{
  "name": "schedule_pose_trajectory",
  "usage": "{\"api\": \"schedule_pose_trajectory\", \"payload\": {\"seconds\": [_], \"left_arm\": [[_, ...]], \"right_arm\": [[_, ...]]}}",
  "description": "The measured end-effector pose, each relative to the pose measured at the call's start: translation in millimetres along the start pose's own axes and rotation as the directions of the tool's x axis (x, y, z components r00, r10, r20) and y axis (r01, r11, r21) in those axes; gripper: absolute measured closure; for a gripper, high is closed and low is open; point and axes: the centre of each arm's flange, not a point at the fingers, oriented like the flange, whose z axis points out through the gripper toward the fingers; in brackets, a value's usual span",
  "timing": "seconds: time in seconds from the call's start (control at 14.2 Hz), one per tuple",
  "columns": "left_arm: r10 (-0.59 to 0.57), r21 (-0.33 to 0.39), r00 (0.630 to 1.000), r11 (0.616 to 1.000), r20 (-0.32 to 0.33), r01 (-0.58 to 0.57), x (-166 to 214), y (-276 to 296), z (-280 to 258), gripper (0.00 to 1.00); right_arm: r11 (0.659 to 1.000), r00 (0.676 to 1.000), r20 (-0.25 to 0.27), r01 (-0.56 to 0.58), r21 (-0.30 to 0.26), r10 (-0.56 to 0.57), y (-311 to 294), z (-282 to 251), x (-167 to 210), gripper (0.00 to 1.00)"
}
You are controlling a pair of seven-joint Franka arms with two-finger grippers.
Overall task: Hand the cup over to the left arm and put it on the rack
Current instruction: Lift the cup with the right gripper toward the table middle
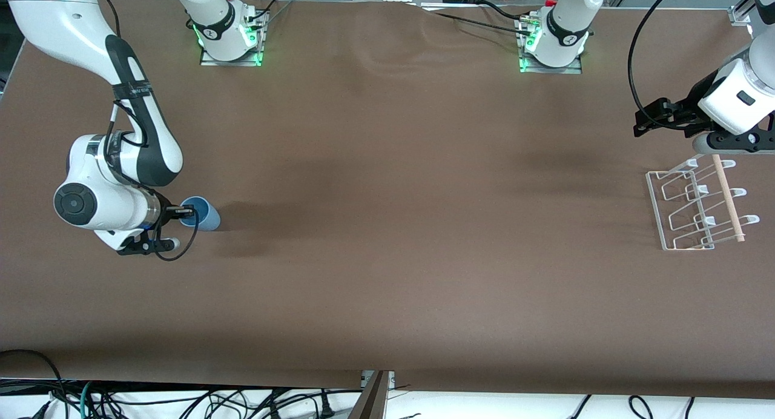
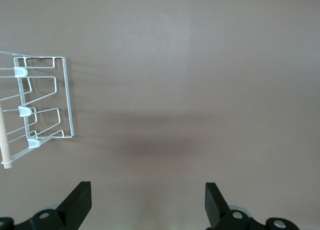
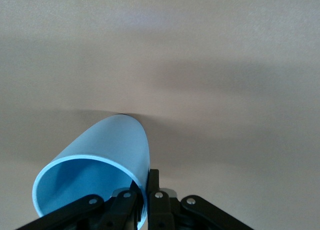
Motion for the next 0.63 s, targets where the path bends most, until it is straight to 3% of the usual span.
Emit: {"api": "schedule_pose_trajectory", "payload": {"seconds": [0.14,0.21,0.35,0.56,0.63], "left_arm": [[0.002,0.0,1.0,1.0,0.0,-0.002,0,1,0,0.0],[0.003,0.0,1.0,1.0,0.0,-0.003,0,2,0,0.0],[0.012,0.001,1.0,1.0,0.001,-0.012,0,6,0,0.0],[0.031,0.003,0.999,0.999,0.005,-0.031,0,17,3,0.0],[0.032,0.003,0.999,0.999,0.007,-0.032,1,17,3,0.0]], "right_arm": [[0.997,0.996,0.056,-0.076,0.019,0.075,-5,-13,-2,0.94],[0.987,0.986,0.096,-0.146,0.065,0.139,-11,-28,-2,0.94],[0.947,0.956,0.14,-0.28,0.155,0.259,-35,-65,1,0.94],[0.888,0.901,0.184,-0.423,0.182,0.392,-92,-108,2,0.94],[0.85,0.871,0.219,-0.482,0.211,0.439,-121,-117,0,0.94]]}}
